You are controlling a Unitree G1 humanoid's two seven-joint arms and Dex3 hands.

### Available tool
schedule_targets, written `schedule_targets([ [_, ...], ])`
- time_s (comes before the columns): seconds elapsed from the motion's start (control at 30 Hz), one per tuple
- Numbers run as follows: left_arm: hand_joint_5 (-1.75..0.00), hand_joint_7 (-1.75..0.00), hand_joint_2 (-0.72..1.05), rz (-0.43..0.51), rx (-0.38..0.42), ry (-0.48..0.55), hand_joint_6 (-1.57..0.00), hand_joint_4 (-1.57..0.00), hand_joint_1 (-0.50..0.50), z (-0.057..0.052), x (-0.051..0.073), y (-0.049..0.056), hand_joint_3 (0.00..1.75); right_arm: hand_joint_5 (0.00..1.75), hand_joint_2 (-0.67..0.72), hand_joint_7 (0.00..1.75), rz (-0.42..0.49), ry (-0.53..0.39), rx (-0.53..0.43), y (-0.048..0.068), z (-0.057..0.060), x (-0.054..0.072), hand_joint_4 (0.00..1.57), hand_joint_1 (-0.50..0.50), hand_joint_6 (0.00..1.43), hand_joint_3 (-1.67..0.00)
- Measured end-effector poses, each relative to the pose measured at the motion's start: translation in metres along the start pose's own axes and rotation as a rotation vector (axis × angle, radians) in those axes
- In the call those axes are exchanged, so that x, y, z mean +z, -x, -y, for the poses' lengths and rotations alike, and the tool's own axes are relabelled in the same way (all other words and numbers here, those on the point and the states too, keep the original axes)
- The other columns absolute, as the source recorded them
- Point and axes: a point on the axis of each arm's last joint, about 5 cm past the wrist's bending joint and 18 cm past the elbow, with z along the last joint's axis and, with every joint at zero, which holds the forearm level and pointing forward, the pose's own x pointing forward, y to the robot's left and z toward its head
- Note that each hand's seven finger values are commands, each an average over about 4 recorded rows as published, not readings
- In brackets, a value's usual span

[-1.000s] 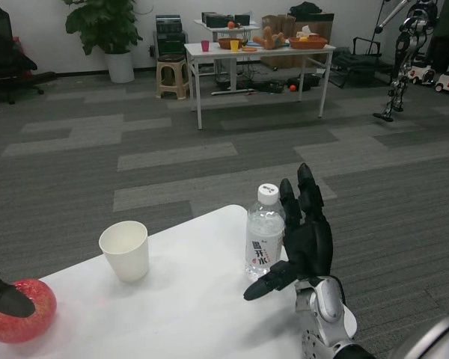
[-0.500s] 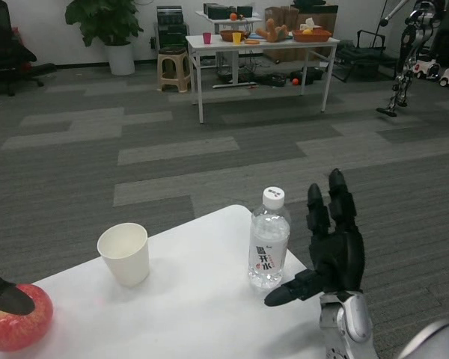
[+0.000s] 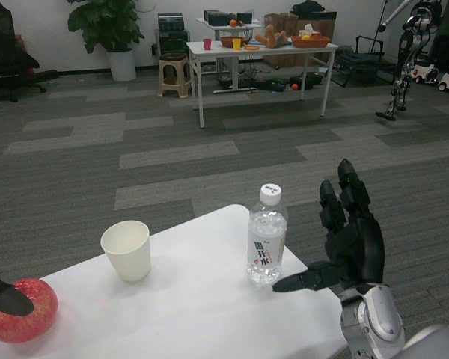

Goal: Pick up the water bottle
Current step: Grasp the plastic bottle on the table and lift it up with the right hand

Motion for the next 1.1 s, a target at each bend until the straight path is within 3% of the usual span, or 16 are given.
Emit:
schedule_targets([
  [0.17,0.0,0.0,-0.55,0.0,0.001,0.0,0.0,0.0,-0.5,0.0,0.0,0.0,0.09,0.0,0.11,0.0,-0.026,0.044,-0.051,0.001,-0.002,0.007,0.0,-0.46,0.0,-0.08],
  [0.4,0.0,0.0,-0.55,-0.001,0.003,-0.001,0.0,0.0,-0.5,-0.001,0.0,0.0,0.09,0.0,0.15,0.0,-0.106,0.073,-0.102,-0.001,-0.003,0.005,0.0,-0.46,0.0,-0.08],
  [0.73,0.0,0.0,-0.55,-0.005,0.006,0.0,0.0,0.0,-0.5,-0.001,-0.001,0.001,0.09,0.0,0.15,0.0,-0.259,0.087,-0.045,-0.021,-0.02,-0.011,0.0,-0.46,0.0,-0.08],
  [1.1,0.0,0.0,-0.55,-0.008,0.011,0.002,0.0,0.0,-0.5,-0.001,-0.002,0.002,0.09,0.0,0.22,0.0,-0.381,0.097,0.056,-0.023,-0.04,-0.031,0.0,-0.46,0.0,-0.08],
])
